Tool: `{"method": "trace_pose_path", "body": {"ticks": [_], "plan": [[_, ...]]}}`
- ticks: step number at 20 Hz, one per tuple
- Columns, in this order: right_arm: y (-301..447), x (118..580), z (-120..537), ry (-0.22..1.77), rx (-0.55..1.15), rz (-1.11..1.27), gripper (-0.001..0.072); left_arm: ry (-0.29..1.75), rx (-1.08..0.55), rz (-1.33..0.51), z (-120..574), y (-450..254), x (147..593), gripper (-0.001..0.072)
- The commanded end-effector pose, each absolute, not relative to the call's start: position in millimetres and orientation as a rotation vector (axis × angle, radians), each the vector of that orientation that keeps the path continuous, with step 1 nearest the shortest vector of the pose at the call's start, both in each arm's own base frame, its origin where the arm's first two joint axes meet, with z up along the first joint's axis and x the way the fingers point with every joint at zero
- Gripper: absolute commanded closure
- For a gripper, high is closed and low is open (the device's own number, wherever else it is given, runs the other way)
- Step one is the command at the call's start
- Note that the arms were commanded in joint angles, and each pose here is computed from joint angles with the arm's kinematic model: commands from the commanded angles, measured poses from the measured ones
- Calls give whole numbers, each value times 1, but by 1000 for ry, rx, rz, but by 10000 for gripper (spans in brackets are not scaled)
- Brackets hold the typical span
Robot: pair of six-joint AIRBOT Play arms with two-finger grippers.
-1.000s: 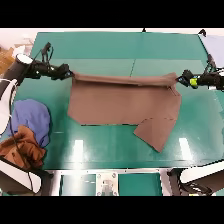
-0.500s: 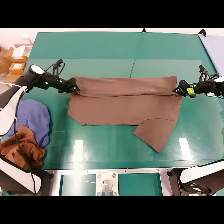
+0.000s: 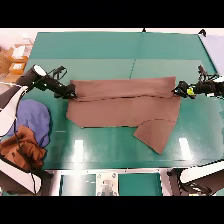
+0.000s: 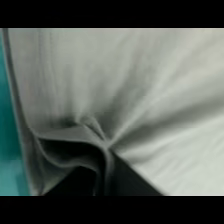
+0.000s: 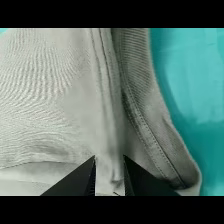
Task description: Fold the shirts.
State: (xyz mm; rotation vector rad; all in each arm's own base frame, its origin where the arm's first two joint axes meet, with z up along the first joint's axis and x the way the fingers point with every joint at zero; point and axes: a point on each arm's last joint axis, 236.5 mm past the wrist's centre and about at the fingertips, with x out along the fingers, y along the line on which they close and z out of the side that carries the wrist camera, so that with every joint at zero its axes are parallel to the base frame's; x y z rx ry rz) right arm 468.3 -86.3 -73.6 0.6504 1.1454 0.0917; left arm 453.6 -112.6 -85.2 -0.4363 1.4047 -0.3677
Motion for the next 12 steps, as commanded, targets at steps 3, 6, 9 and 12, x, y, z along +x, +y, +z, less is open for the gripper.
{"method": "trace_pose_path", "body": {"ticks": [3,6,9,12], "plan": [[-104,442,-42,1188,772,72,495,1450,-505,-309,-56,-89,451,103],[-120,391,-29,1211,820,-9,496,1553,-531,-254,-29,-60,411,104],[-115,311,-47,1267,912,-148,497,1544,-504,-155,-26,-46,362,104],[-90,251,-73,1286,1046,-255,493,1451,-588,-135,-32,-67,316,102]]}}
